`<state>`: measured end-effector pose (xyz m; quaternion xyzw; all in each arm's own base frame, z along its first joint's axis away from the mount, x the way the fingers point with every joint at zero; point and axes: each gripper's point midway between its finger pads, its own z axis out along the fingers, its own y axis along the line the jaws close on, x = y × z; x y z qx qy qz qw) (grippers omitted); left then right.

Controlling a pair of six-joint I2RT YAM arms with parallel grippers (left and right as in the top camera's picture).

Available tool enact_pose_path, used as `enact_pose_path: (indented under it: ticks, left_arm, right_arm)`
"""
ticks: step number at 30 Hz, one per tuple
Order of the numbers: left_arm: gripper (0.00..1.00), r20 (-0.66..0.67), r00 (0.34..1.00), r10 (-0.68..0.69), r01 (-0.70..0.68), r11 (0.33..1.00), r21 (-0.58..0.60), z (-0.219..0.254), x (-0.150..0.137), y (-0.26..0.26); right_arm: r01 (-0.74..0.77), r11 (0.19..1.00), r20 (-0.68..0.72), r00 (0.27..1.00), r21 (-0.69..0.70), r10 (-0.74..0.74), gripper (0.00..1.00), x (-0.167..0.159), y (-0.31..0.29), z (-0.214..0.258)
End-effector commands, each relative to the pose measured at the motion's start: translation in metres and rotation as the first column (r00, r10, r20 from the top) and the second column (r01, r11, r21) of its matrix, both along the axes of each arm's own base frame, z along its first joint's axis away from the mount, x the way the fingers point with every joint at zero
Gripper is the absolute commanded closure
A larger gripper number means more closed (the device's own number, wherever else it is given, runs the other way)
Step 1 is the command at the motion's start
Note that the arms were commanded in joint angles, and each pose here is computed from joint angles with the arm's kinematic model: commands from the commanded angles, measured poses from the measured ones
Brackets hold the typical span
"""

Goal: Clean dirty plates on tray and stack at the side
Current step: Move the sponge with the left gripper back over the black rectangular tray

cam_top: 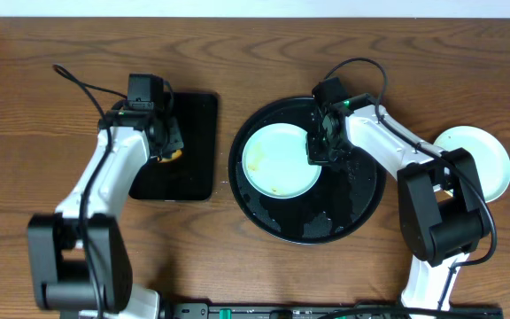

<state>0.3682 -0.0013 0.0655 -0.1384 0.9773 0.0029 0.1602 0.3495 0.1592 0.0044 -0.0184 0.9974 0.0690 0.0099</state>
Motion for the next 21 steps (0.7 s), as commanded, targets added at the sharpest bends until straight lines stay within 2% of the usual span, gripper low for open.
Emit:
enact_pose_path:
  ticks: [1,7,9,11,13,16,18,21]
  left_arm:
    - [0.83,-0.058,0.998,-0.016,0.014,0.999,-0.036,-0.021,-0.005,-0.003]
    - [0.83,-0.137,0.99,-0.035,0.023,0.996,-0.082,-0.051,-0.01,-0.011]
    - [0.92,-0.142,0.981,-0.134,0.106,0.976,-0.19,-0.057,-0.012,-0.032]
    - [0.92,-0.107,0.963,-0.247,0.202,0.925,-0.322,-0.055,-0.013,-0.058]
    - [0.92,-0.073,0.951,-0.301,0.251,0.888,-0.386,-0.05,-0.014,-0.071]
    - [0.92,-0.094,0.959,-0.269,0.231,0.927,-0.296,-0.055,-0.011,-0.052]
    - [0.92,-0.147,0.977,-0.153,0.128,0.978,-0.164,-0.061,-0.012,-0.022]
    - [0.93,-0.195,0.98,0.042,-0.043,0.999,-0.005,-0.064,-0.02,0.016]
  right_arm:
    - [-0.009,0.989,-0.051,0.999,-0.15,0.001,0.99,-0.015,-0.033,-0.023]
    - [-0.008,0.989,-0.051,0.999,-0.15,0.001,0.99,-0.015,-0.033,-0.023]
    - [-0.008,0.989,-0.051,0.999,-0.15,0.001,0.99,-0.015,-0.033,-0.023]
    - [-0.008,0.989,-0.051,0.999,-0.15,0.001,0.99,-0.015,-0.033,-0.023]
    - [-0.009,0.989,-0.051,0.999,-0.15,0.001,0.99,-0.015,-0.033,-0.023]
    - [-0.009,0.989,-0.051,0.999,-0.15,0.001,0.99,-0.015,-0.033,-0.023]
    - [-0.009,0.989,-0.051,0.999,-0.15,0.001,0.99,-0.015,-0.033,-0.023]
    - [-0.009,0.989,-0.051,0.999,-0.15,0.001,0.99,-0.015,-0.033,-0.023]
